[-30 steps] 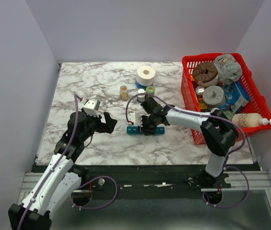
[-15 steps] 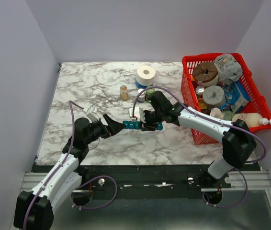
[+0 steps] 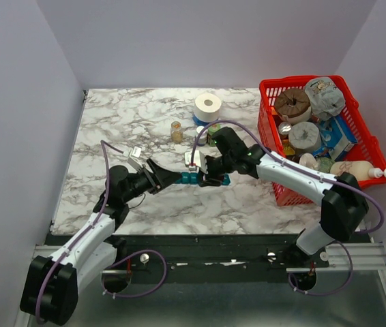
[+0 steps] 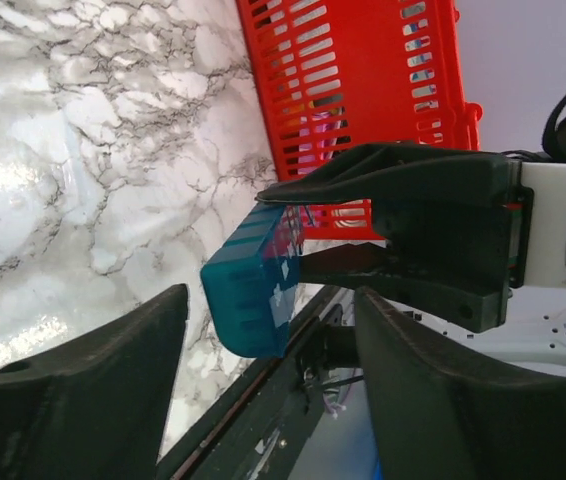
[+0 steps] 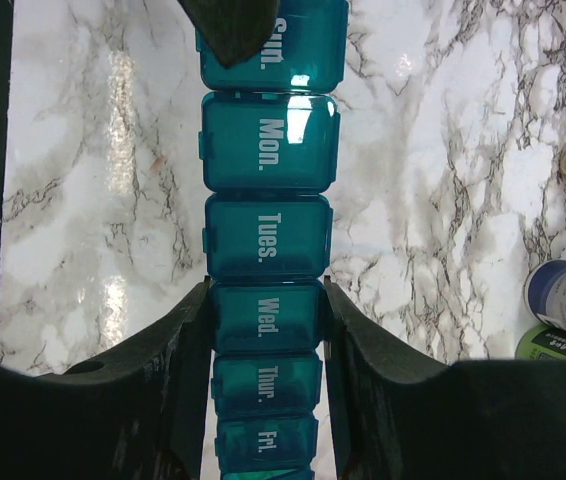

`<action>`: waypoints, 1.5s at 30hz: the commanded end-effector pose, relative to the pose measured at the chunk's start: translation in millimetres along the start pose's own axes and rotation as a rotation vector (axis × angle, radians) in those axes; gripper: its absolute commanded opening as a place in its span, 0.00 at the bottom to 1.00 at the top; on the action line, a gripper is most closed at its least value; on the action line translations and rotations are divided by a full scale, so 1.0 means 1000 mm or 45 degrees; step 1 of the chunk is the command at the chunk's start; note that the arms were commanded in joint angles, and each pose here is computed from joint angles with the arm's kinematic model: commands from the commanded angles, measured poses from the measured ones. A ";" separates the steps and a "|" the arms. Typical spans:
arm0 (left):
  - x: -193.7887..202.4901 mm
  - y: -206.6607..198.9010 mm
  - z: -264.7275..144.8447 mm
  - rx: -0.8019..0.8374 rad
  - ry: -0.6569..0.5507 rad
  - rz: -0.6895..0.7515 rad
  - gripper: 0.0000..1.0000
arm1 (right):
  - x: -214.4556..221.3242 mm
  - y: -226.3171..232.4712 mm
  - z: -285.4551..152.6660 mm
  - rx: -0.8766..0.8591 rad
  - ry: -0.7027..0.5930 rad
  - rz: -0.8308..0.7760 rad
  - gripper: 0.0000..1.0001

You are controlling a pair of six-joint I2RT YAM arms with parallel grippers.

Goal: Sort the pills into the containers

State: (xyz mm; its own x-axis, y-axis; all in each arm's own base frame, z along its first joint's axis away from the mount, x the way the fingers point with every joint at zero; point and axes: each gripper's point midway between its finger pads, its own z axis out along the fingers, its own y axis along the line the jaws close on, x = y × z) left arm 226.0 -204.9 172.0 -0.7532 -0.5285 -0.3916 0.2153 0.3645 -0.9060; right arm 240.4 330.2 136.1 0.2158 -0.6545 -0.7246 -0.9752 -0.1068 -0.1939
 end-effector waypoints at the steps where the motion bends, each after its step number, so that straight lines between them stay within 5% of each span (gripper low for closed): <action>1: 0.002 -0.003 0.003 0.031 0.038 -0.023 0.67 | -0.023 0.003 -0.006 -0.027 -0.079 -0.015 0.33; 10: 0.006 0.003 0.007 0.008 0.077 -0.037 0.36 | -0.024 0.012 0.001 -0.062 -0.078 -0.010 0.33; 14: 0.010 0.008 0.006 -0.004 0.096 -0.024 0.00 | -0.028 0.017 -0.001 -0.092 -0.100 -0.010 0.33; 26: 0.012 0.016 -0.012 -0.032 0.131 0.029 0.00 | -0.034 0.047 -0.021 -0.395 -0.120 0.120 0.40; 32: 0.013 0.019 -0.016 -0.025 0.144 0.014 0.00 | -0.038 0.010 -0.033 -0.217 -0.078 0.188 0.60; 42: 0.010 0.018 -0.016 -0.010 0.126 -0.017 0.00 | -0.032 -0.042 -0.037 0.147 -0.009 0.265 0.59; 45: 0.008 0.023 -0.017 -0.032 0.108 -0.042 0.00 | -0.047 -0.007 -0.040 -0.078 -0.112 0.183 0.62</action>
State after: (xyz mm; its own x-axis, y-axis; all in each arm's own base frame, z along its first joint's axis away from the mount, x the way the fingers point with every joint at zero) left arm 215.8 -190.0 153.7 -0.8053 -0.4628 -0.3706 0.1946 0.3841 -0.9025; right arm 255.2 329.5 180.8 0.0272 -0.6544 -0.7557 -0.9985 0.0185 -0.0520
